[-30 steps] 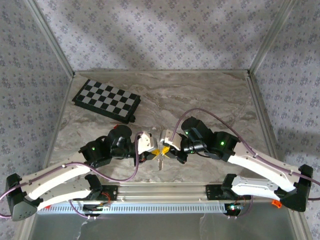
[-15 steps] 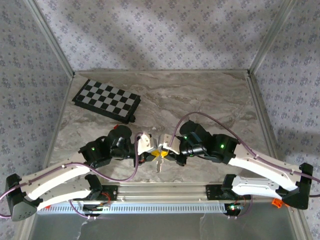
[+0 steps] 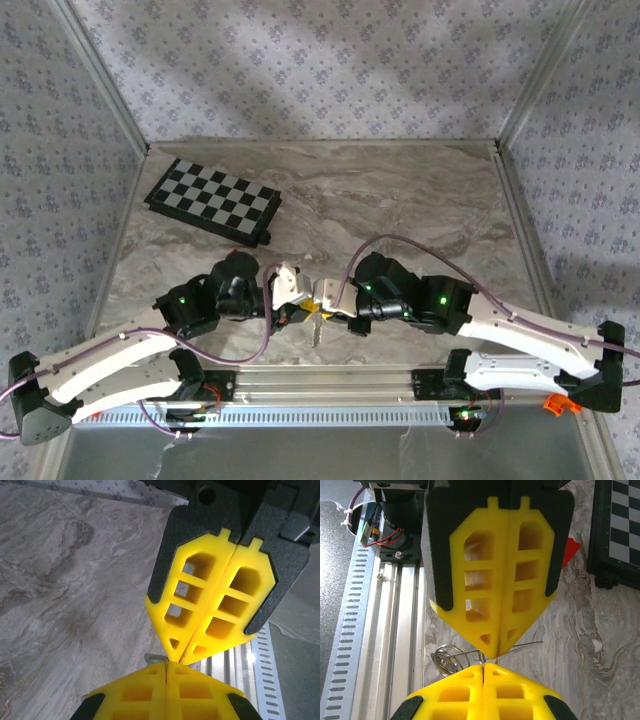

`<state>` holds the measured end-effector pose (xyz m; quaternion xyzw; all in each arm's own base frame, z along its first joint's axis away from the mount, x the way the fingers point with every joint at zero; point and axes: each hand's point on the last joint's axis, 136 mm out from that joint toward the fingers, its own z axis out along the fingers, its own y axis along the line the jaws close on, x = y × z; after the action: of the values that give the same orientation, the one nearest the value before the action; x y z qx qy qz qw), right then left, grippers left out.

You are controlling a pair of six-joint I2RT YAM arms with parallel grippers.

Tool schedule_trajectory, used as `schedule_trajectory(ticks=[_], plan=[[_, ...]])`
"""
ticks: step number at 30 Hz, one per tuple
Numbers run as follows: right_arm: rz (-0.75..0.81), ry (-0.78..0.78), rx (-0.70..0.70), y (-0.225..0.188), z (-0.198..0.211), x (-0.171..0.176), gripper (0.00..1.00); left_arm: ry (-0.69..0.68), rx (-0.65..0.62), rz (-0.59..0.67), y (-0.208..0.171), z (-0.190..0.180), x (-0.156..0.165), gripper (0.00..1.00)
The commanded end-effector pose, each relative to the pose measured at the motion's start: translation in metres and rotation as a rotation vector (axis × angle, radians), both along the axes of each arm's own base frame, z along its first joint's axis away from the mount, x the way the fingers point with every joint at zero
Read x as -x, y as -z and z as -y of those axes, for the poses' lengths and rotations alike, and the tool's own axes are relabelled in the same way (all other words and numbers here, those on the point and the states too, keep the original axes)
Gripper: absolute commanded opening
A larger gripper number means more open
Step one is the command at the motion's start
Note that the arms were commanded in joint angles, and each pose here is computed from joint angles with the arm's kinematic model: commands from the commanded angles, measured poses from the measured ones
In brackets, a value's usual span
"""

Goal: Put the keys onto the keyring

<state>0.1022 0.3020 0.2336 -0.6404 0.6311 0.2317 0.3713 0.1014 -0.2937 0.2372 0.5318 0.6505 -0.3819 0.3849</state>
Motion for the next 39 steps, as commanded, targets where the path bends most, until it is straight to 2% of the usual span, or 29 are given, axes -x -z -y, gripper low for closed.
schedule_trajectory(ticks=[1, 11, 16, 24, 33, 39], plan=[[0.035, -0.011, 0.002, 0.001, 0.002, 0.002, 0.0, 0.005, 0.131, 0.063, -0.035, 0.007, -0.001, 0.0], [0.067, 0.013, -0.008, -0.002, 0.004, -0.002, 0.01, -0.02, 0.128, 0.076, -0.034, 0.006, -0.006, 0.0], [0.07, 0.032, -0.027, -0.006, 0.005, -0.003, 0.2, -0.032, 0.125, 0.083, -0.033, 0.005, -0.008, 0.0], [0.051, 0.047, -0.082, -0.016, 0.012, 0.0, 0.26, -0.058, 0.157, 0.121, -0.038, 0.003, -0.012, 0.0], [-0.038, 0.124, -0.353, -0.062, 0.03, -0.012, 0.28, -0.006, 0.274, 0.204, -0.061, -0.001, -0.001, 0.0], [-0.136, 0.06, -0.449, -0.079, 0.025, -0.012, 0.28, 0.025, 0.32, 0.226, -0.073, -0.004, 0.007, 0.0]])
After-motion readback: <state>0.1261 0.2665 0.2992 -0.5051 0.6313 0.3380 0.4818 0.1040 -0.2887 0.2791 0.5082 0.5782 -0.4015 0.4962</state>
